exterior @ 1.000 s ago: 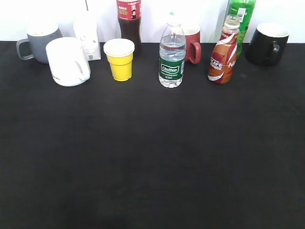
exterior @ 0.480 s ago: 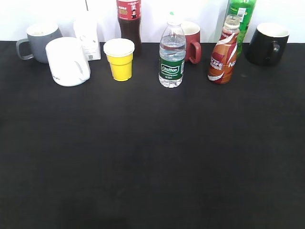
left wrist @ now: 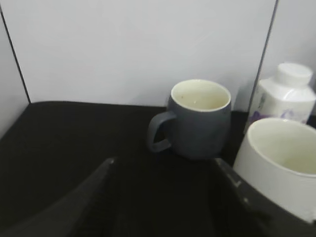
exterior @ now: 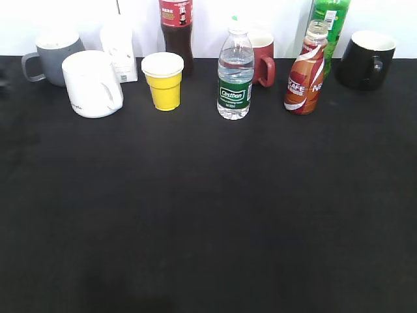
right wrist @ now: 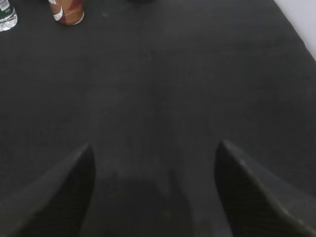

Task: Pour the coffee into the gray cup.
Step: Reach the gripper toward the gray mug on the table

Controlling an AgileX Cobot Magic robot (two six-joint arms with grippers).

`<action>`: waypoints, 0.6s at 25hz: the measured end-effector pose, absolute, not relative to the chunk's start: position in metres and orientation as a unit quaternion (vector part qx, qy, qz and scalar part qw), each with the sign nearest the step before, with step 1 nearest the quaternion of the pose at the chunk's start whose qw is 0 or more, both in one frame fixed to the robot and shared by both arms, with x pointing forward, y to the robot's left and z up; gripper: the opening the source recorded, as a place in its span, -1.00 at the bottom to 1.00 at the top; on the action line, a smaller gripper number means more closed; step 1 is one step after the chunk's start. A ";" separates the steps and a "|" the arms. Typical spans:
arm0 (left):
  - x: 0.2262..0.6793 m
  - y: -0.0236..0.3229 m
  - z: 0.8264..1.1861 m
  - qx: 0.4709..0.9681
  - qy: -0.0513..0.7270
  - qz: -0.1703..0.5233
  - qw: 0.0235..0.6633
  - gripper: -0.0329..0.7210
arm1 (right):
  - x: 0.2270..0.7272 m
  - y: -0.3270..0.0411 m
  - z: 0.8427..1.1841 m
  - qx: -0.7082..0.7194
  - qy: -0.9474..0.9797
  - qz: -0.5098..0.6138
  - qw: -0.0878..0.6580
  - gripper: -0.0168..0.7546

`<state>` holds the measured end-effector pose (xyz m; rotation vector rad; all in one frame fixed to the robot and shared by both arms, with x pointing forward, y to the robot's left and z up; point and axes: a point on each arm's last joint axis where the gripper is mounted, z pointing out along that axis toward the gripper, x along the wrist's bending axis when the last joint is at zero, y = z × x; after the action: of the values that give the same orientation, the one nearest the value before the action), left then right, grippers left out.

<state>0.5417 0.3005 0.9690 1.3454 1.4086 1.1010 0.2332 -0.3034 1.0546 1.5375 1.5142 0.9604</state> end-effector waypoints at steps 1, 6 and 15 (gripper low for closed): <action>0.554 0.300 0.959 0.542 0.567 0.442 0.435 0.23 | 0.233 -0.303 1.055 0.602 0.593 0.376 0.380 0.57; 0.621 0.300 0.923 0.541 0.568 0.444 0.433 0.22 | 0.233 -0.303 1.055 0.602 0.593 0.376 0.380 0.57; 0.675 0.324 0.906 0.524 0.582 0.455 0.423 0.22 | 0.233 -0.303 1.055 0.602 0.593 0.376 0.380 0.57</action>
<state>0.6754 0.3238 0.9065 1.3124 1.4574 1.1381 0.2332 -0.3034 1.0546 1.5375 1.5142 0.9604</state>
